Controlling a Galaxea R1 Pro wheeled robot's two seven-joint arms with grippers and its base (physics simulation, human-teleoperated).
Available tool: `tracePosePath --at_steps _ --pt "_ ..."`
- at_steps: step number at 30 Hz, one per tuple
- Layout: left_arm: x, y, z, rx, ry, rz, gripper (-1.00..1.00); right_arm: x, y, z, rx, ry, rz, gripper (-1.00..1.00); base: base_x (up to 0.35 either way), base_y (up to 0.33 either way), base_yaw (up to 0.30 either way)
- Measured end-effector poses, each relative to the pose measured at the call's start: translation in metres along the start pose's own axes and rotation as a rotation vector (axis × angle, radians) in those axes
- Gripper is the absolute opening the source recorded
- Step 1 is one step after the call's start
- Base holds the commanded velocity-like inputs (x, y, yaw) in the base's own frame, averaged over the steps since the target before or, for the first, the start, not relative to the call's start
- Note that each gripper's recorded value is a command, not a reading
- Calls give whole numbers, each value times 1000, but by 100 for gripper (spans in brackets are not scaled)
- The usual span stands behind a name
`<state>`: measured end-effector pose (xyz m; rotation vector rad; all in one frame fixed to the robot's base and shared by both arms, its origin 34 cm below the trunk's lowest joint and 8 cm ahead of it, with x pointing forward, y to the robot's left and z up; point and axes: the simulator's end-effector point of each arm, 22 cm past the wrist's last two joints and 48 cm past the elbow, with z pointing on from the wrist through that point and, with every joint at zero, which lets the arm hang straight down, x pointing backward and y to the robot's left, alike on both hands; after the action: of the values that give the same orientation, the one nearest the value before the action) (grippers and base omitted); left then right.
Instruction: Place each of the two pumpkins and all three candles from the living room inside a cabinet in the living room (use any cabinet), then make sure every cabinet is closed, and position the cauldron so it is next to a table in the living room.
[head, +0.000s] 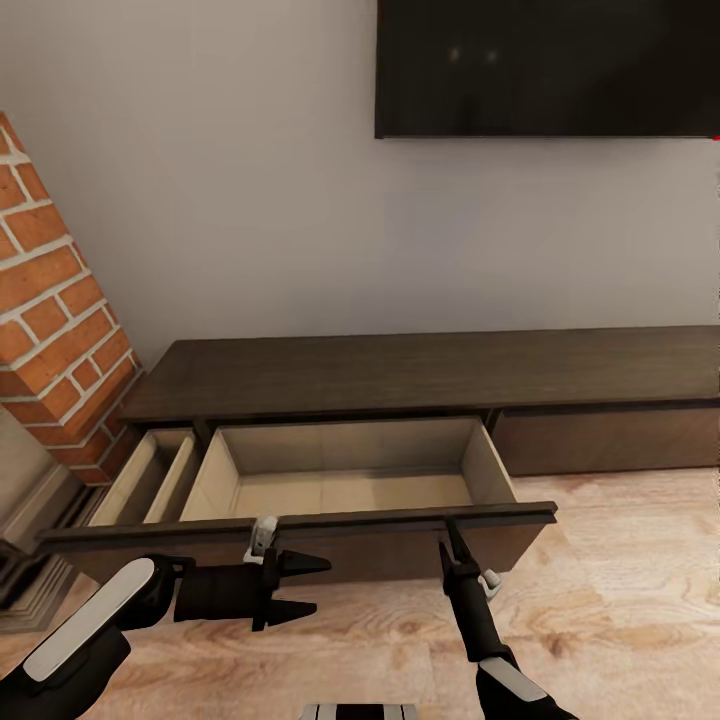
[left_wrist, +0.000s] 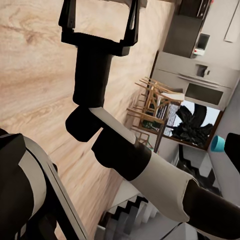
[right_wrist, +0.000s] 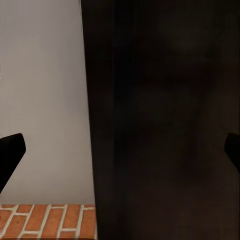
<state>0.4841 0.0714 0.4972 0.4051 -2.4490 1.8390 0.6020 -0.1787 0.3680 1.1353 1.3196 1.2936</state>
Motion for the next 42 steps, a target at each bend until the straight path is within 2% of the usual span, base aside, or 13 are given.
tracePosePath --at_steps 34,38,42 --pt "0 0 0 0 0 0 100 0 -2 0 9 5 4 100 -185 0 0" --pt "-1 2 0 -3 -2 -3 100 6 -3 0 16 34 33 100 -88 0 0" --pt "-3 4 -2 -5 -9 -9 100 23 -10 -1 48 112 43 100 -16 0 0"
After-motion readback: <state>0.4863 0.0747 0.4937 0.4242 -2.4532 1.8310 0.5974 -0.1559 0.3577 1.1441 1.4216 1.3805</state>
